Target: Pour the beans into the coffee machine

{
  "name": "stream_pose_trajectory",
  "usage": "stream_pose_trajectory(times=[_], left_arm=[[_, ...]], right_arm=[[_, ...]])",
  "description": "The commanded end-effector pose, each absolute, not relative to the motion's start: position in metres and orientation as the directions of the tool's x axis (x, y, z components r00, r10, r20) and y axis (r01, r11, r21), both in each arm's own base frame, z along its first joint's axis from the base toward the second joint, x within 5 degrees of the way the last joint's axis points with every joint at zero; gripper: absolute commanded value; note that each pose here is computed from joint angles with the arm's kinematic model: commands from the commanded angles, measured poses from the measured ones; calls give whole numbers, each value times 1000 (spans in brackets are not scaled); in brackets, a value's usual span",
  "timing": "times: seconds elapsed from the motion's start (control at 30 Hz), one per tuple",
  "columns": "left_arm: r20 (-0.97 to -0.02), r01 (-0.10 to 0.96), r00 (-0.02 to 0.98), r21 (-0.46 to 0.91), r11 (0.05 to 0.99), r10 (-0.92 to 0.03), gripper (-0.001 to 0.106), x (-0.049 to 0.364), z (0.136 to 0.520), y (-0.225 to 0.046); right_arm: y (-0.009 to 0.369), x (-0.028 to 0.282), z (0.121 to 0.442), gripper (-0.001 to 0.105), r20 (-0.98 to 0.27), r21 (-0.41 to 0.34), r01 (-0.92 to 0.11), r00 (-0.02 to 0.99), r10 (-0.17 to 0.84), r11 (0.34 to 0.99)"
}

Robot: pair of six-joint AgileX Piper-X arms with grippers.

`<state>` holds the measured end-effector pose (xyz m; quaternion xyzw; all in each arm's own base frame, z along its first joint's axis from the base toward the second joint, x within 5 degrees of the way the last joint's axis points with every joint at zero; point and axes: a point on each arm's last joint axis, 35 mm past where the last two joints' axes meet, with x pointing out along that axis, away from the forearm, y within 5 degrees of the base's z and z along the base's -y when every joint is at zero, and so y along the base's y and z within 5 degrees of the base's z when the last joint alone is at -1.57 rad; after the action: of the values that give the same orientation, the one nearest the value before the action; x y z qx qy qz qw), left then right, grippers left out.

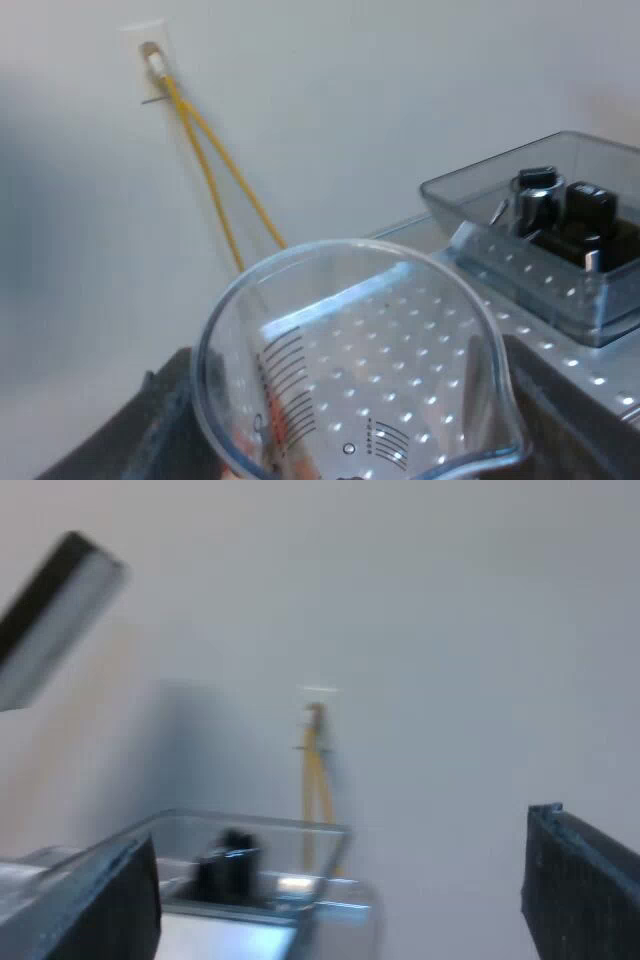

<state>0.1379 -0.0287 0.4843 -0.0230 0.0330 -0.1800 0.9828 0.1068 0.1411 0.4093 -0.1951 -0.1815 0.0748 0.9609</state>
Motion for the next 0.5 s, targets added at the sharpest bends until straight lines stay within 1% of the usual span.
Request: stream_pose_trajectory(times=[0.03, 0.07, 0.2, 0.27, 0.43, 0.5], left_arm=[[-31, 413, 910, -22, 911, -413, 0, 148, 504, -42], [-26, 430, 902, -21, 902, -431, 0, 153, 511, -47], [-26, 447, 894, -20, 894, -447, 0, 171, 525, -59], [-37, 453, 891, -22, 891, -453, 0, 183, 533, -67], [-109, 484, 868, -32, 875, -484, 0, 212, 543, -86], [-105, 484, 868, -31, 874, -485, 0, 213, 545, -86]], right_arm=[[131, 113, 416, 75, 339, -349, -18, 929, 144, 937], [131, 114, 416, 75, 340, -331, -22, 930, 141, 943], [131, 114, 416, 75, 341, -313, -33, 929, 145, 949], [133, 115, 415, 75, 341, -323, -44, 927, 160, 945], [135, 114, 415, 75, 356, -326, -88, 911, 208, 941], [135, 114, 415, 75, 356, -326, -88, 911, 208, 941]])
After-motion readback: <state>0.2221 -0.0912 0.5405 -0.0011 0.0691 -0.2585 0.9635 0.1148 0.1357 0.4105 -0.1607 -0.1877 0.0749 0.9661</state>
